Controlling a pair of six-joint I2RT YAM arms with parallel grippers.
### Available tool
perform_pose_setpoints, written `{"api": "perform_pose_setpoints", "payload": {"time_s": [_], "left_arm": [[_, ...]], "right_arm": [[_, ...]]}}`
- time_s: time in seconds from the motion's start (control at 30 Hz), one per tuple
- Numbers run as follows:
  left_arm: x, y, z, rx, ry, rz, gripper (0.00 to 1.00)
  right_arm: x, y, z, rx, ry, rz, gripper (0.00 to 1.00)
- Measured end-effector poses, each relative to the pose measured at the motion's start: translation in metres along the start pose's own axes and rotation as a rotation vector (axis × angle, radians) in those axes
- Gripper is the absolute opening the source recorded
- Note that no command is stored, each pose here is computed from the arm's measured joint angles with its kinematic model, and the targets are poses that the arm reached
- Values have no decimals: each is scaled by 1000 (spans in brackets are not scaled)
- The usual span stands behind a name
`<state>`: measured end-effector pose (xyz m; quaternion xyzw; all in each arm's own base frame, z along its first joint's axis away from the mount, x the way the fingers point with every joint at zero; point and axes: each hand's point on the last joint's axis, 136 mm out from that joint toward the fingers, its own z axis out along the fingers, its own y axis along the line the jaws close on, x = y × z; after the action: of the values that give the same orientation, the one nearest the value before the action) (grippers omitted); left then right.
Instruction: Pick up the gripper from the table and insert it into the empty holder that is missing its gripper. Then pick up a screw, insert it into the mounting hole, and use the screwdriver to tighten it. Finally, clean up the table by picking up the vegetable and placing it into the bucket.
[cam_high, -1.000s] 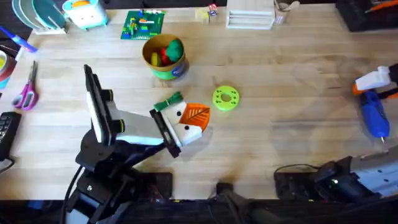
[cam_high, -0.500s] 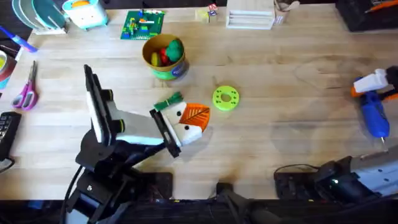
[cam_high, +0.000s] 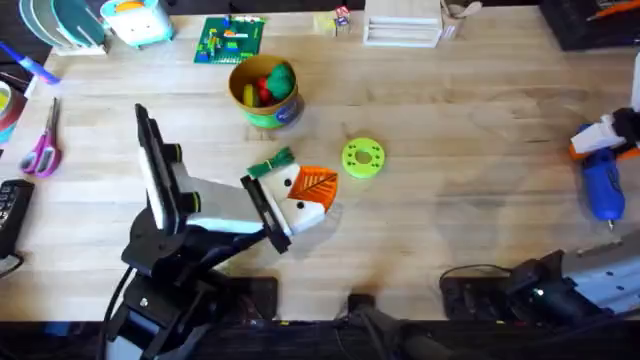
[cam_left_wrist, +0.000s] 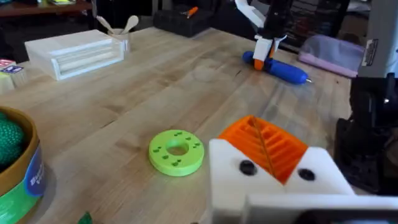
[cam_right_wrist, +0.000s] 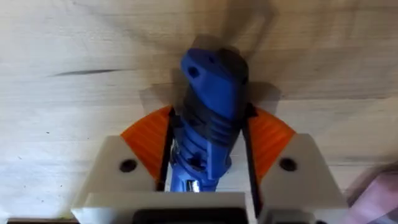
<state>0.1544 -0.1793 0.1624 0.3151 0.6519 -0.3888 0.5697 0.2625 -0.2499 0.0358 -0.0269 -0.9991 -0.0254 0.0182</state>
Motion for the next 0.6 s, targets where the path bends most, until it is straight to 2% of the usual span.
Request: {"api": "perform_pose_setpoints", "payload": {"time_s": [0.07, 0.13, 0.37, 0.6], "left_arm": [[0, 0, 0, 0, 0, 0, 16], [0, 0, 0, 0, 0, 0, 16], [0, 0, 0, 0, 0, 0, 16], [0, 0, 0, 0, 0, 0, 16]], "right_arm": [[0, -1, 0, 6, 3, -1, 603], [1, -2, 0, 10, 5, 1, 502], [2, -1, 1, 9, 11, -5, 35], [4, 5, 1, -11, 22, -10, 25]]}}
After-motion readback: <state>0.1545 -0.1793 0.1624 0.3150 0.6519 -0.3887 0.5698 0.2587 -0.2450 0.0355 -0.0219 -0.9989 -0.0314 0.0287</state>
